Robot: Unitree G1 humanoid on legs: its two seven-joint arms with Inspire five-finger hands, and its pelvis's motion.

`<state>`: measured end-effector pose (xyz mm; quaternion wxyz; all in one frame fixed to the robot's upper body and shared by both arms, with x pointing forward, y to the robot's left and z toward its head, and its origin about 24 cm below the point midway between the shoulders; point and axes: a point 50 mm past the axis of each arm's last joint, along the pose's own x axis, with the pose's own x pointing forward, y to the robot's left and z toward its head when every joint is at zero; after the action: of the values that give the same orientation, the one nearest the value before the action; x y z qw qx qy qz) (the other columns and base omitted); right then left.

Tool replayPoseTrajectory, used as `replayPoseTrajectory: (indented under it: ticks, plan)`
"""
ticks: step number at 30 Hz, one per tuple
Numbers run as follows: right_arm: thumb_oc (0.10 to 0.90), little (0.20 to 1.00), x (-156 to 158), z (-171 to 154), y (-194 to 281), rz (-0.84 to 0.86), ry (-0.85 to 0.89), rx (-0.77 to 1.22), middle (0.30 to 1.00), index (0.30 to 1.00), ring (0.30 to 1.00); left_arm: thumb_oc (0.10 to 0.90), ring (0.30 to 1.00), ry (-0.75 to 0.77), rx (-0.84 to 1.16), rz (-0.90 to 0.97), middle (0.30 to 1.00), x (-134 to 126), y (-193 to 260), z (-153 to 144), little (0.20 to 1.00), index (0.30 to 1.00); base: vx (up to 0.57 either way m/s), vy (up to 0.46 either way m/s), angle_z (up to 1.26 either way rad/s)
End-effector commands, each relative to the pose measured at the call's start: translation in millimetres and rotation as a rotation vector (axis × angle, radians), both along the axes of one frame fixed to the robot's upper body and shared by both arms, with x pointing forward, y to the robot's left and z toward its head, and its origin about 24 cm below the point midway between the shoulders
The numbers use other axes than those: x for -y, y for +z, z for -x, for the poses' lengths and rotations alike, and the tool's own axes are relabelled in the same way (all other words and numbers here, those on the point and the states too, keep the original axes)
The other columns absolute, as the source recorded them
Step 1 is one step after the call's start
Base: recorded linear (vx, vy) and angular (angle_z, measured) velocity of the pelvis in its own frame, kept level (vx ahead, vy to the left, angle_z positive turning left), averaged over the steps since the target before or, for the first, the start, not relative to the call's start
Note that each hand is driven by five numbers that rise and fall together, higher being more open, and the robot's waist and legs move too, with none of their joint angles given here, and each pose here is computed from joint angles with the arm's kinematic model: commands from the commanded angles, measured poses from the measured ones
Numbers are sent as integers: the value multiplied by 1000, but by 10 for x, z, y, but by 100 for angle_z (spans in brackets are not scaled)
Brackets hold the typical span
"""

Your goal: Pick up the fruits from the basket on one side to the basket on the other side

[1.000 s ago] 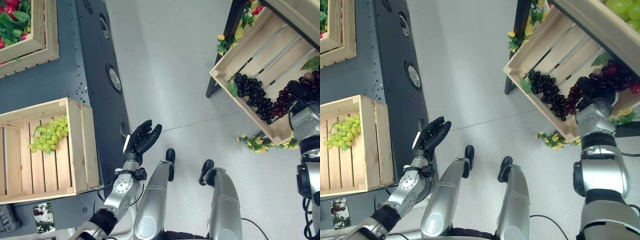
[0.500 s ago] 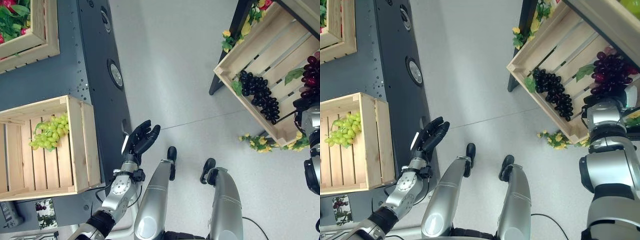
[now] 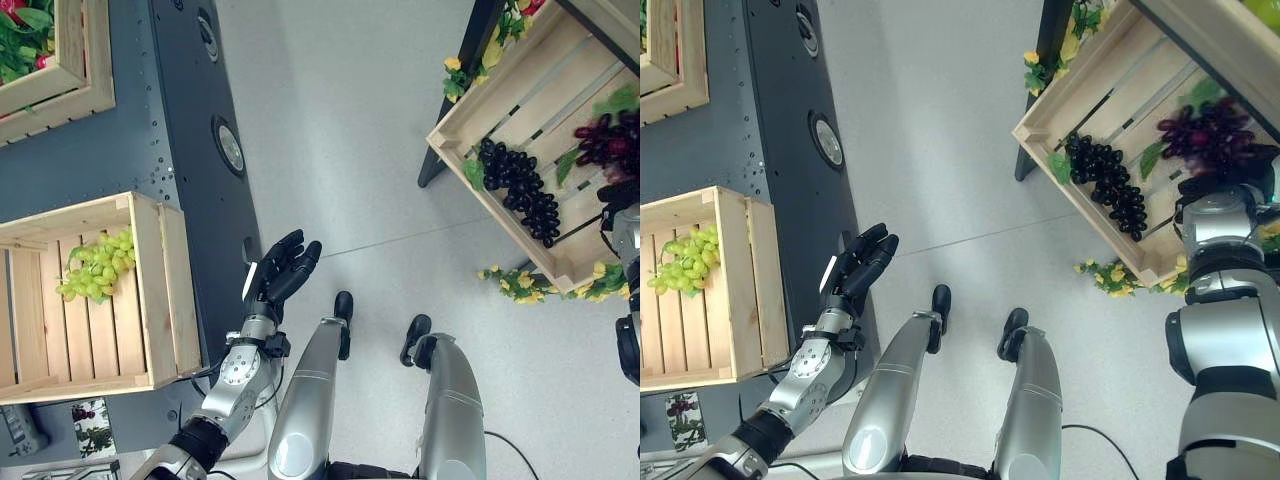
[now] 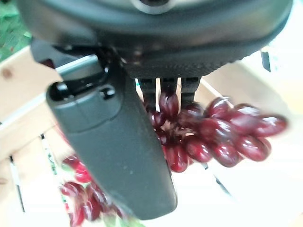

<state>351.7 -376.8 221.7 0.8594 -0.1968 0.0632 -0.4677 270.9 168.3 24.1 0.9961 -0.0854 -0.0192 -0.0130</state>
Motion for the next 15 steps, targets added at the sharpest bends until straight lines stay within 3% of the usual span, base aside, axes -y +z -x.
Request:
replayPoseTrajectory:
  ticks: [1, 15]
  plan:
    - [800, 900, 229, 273, 793, 204, -108, 271, 900, 900, 900, 800, 900, -6, 185, 46, 900, -6, 308, 33, 900, 900, 0, 0, 0]
    - [800, 900, 179, 228, 817, 167, -27, 331, 900, 900, 900, 800, 900, -9, 184, 52, 900, 13, 302, 30, 900, 900, -3, 10, 0]
